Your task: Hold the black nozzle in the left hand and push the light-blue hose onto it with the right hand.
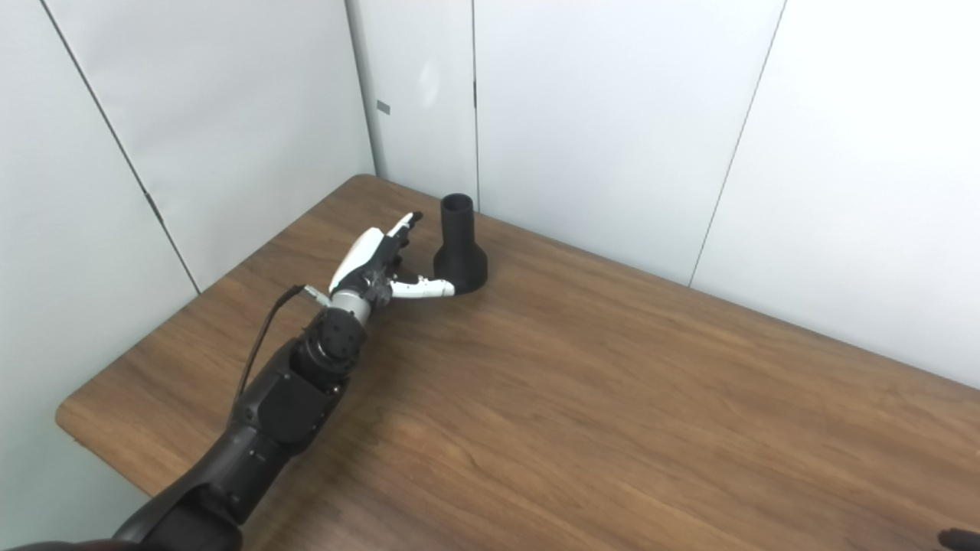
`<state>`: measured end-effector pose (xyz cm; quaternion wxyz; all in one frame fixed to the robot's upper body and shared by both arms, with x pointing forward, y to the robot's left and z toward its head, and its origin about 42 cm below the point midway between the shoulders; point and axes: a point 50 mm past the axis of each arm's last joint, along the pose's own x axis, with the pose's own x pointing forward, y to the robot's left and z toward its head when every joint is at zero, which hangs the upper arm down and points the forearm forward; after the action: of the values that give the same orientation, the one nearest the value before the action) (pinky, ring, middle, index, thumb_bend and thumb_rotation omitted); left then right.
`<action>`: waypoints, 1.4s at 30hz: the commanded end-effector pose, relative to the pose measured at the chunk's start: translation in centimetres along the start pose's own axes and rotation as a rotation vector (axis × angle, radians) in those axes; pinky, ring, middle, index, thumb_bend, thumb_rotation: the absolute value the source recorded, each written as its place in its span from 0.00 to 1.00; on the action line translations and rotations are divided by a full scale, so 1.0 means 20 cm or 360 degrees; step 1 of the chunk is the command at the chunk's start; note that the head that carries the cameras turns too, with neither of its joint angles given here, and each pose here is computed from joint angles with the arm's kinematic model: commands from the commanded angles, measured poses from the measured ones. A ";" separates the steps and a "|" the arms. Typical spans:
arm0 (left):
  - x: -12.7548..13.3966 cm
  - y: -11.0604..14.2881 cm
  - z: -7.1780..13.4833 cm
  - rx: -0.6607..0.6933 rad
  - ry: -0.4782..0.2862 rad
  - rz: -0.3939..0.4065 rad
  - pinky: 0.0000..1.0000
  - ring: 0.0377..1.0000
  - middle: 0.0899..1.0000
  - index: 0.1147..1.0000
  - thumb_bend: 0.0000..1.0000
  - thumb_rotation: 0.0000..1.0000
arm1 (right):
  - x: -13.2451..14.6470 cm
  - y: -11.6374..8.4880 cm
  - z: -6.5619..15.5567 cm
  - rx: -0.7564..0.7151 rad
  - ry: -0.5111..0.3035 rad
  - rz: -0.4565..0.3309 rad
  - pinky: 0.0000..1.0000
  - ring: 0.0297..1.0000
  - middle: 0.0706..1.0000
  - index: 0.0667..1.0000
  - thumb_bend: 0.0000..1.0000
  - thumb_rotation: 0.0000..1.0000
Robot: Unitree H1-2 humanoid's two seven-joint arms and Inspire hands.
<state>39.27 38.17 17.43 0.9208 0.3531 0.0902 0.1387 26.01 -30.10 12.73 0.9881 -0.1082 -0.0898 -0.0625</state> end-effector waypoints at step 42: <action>0.10 -0.23 -0.06 0.0489 -0.0131 -0.0211 0.99 0.85 0.84 0.82 1.00 0.40 | -0.05 -0.08 0.14 -0.0097 -0.0083 -0.0003 0.50 0.62 0.64 0.58 0.27 0.44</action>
<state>42.07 35.97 14.90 0.8665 0.4919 0.0547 0.0646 24.25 -30.50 13.96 0.9852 -0.1372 -0.0809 -0.0634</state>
